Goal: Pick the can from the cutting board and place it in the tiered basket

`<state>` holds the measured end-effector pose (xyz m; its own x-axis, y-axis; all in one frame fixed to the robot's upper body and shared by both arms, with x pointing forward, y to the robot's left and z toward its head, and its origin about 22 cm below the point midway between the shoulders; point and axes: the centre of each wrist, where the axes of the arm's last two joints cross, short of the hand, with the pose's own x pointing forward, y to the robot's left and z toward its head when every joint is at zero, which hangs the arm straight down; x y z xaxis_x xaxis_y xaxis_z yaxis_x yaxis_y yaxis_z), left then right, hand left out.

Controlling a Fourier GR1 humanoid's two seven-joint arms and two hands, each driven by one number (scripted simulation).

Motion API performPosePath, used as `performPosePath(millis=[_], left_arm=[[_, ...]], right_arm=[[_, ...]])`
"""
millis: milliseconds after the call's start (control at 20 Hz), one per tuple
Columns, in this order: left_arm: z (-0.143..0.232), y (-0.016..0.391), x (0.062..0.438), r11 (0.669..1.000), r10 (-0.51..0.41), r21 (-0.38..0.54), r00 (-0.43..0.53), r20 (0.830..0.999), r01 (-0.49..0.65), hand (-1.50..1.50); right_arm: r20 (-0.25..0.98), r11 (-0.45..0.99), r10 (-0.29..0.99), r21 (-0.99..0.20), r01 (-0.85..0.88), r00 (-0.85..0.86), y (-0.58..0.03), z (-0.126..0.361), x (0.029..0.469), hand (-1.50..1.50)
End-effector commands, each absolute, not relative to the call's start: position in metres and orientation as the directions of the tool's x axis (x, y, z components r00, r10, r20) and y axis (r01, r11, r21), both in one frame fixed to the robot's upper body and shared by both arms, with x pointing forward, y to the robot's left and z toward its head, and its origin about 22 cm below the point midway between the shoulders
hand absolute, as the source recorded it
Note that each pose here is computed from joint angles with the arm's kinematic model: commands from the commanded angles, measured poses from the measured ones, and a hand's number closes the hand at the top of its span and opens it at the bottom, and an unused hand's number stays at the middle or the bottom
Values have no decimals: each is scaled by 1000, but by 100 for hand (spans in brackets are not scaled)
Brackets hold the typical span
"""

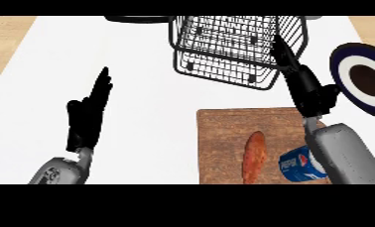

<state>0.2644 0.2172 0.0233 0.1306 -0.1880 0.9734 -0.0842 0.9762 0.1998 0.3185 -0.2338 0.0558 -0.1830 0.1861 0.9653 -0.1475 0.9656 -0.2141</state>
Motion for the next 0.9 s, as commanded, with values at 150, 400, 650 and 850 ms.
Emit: performPosePath(millis=[150, 400, 650, 850], left_arm=[[29, 272, 269, 910, -359, 368, 80, 930, -192, 0], [28, 290, 262, 883, -395, 408, 103, 913, -233, 0], [31, 309, 258, 877, -427, 436, 89, 900, -200, 0], [53, 311, 264, 892, -413, 418, 62, 908, -171, 0]], right_arm=[[997, 991, -31, 40, 125, -72, -297, 42, 282, 150], [926, 754, 55, -283, 592, 373, -381, -26, 212, -150], [933, 683, 12, -270, 679, 360, -375, 11, 167, -150], [889, 773, 109, -358, 524, 445, -370, 67, 145, -150]])
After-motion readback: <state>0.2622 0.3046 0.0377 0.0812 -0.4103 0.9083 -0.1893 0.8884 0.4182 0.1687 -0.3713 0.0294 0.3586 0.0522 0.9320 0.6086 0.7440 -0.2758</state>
